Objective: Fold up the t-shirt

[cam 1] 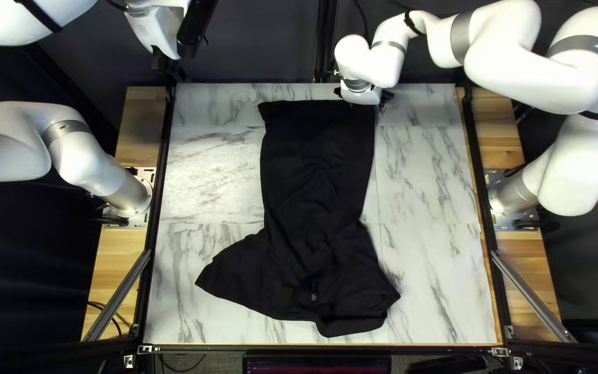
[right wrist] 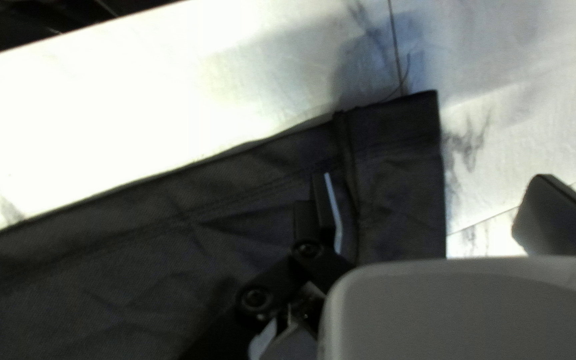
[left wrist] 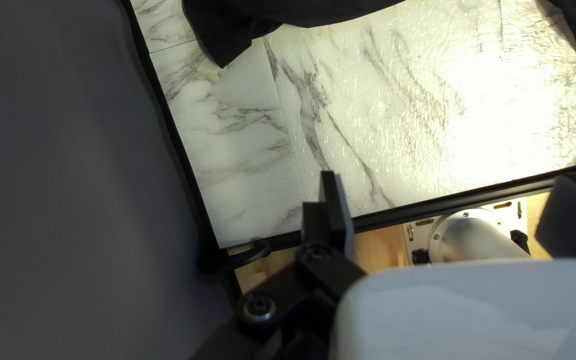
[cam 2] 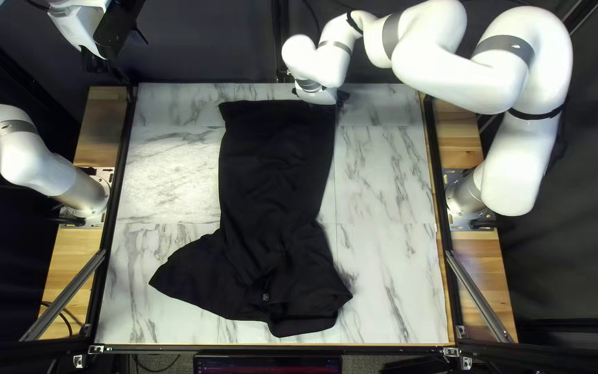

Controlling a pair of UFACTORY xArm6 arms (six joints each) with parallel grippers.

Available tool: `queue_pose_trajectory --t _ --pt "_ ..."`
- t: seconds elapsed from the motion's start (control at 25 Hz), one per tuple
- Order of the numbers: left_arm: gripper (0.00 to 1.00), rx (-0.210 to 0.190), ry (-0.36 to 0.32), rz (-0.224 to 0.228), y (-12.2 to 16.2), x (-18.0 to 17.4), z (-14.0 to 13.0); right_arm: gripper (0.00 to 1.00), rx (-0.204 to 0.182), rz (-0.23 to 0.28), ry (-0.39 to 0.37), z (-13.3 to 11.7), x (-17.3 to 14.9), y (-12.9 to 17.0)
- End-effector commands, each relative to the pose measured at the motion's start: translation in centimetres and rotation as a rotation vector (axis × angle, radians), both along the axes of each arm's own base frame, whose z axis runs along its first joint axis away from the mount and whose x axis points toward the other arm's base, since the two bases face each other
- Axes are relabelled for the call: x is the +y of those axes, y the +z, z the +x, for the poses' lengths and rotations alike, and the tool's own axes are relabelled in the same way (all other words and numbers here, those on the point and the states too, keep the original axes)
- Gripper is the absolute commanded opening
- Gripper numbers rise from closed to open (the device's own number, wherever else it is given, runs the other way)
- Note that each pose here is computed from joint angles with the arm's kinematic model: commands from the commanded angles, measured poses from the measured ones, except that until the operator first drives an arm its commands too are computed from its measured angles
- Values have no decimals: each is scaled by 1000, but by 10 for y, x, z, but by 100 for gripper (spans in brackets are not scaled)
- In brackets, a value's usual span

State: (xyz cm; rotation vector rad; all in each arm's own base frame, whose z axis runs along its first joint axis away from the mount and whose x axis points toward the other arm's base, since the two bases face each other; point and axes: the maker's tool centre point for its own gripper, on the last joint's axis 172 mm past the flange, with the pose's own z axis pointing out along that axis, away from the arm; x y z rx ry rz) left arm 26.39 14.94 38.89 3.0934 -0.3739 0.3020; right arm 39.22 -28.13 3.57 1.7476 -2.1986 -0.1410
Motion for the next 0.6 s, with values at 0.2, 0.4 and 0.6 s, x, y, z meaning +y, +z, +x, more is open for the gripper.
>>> queue_pose_trajectory --t 0.2,0.4,0.6 --pt "100 0 0 0 0 0 0 88 12 5 0 0 -1 -3" --pt "100 0 0 0 0 0 0 82 23 7 0 0 0 -3" --pt "100 0 0 0 0 0 0 46 28 11 1 1 0 -4"
